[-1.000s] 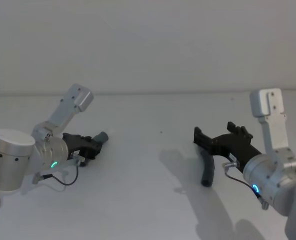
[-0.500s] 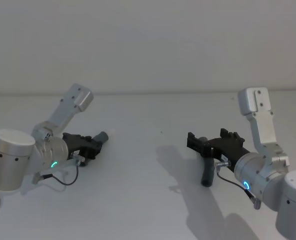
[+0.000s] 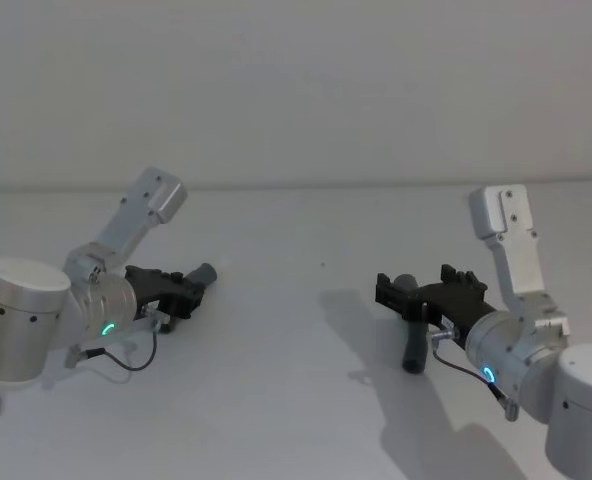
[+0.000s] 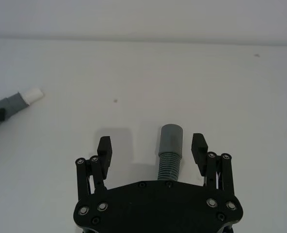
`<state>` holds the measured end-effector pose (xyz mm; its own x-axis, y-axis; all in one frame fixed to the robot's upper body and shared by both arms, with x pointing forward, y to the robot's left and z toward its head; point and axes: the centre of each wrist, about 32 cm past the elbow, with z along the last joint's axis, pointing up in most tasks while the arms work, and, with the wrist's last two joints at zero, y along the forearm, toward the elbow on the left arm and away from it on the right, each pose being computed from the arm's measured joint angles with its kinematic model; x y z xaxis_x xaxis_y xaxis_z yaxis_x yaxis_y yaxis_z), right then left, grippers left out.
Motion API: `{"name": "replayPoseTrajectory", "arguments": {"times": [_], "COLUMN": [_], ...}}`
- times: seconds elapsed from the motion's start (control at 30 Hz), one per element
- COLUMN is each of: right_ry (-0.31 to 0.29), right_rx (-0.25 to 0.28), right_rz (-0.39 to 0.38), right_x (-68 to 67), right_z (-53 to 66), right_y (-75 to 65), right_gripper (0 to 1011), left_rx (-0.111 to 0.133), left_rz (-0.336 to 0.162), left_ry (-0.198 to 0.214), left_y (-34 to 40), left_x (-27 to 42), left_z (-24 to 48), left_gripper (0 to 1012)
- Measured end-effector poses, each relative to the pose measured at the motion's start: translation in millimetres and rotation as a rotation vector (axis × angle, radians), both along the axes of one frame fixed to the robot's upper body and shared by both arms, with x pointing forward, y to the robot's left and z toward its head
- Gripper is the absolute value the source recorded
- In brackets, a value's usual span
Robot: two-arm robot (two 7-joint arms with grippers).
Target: Use both hands to pick up one end of the pipe from the table, align the ends, and insert them.
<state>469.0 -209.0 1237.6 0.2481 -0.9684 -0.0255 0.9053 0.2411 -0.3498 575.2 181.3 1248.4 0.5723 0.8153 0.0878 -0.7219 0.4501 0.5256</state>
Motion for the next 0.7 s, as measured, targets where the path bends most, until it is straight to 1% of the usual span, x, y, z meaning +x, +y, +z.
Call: {"name": "replayPoseTrajectory", "arguments": {"times": [0.43, 0.7], "right_ry": [0.033, 0.048], "right_rx": [-0.009, -0.014], "right_rz": [0.018, 0.026], "right_x": [2.8, 3.6], "right_z": [-14.9, -20.8], "right_y": [-2.2, -3.8], "right_gripper": [1000, 1000], "left_rx": [0.0, 0.0], "left_rz": [0.0, 0.0], "left_ry": [0.0, 0.0], "left_y": [0.0, 0.0], "left_x": [0.0, 0.0], "left_z": [0.0, 0.0], "left_gripper": [304, 304]}}
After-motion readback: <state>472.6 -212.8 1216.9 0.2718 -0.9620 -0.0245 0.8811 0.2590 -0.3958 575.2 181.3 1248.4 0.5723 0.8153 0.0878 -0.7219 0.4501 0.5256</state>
